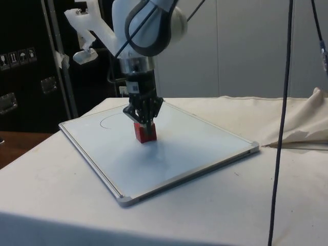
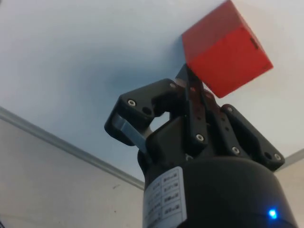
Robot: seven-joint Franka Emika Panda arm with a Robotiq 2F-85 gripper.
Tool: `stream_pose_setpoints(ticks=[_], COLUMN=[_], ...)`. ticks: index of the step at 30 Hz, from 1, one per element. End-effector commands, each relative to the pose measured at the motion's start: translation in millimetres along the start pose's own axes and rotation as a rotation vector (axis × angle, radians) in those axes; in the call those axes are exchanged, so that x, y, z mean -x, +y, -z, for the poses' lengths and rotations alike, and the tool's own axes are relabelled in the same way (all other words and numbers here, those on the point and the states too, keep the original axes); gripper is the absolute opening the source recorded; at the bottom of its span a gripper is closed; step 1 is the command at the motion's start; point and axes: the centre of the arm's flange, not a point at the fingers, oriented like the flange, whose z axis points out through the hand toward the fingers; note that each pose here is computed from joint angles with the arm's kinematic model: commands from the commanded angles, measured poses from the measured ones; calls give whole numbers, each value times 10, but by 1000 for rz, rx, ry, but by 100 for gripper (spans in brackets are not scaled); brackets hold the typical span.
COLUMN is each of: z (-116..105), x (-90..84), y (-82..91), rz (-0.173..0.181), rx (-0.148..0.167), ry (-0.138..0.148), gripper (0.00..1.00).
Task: Push the cube into the marked area.
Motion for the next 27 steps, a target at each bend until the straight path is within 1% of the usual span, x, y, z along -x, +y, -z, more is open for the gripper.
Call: stream_pose_setpoints(ticks=[1, 3, 5, 9, 10, 11, 17, 19, 20, 21, 27], z=[7, 20, 21, 23, 29, 20, 32, 54, 43, 57, 111], x=[-13, -72, -108, -196, -165, -222, -386, -473, -445, -494, -672], y=[24, 69, 86, 97, 91, 101, 92, 83, 76, 76, 93], rz=[1, 0, 0, -2, -1, -3, -10, -14, -12, -15, -25], rx=[5, 21, 27, 37, 29, 39, 47, 52, 47, 54, 71], ry=[3, 3, 4, 7, 9, 6, 11, 15, 18, 15, 21], gripper=[0, 0, 0, 0, 0, 0, 0, 0, 0, 0, 0])
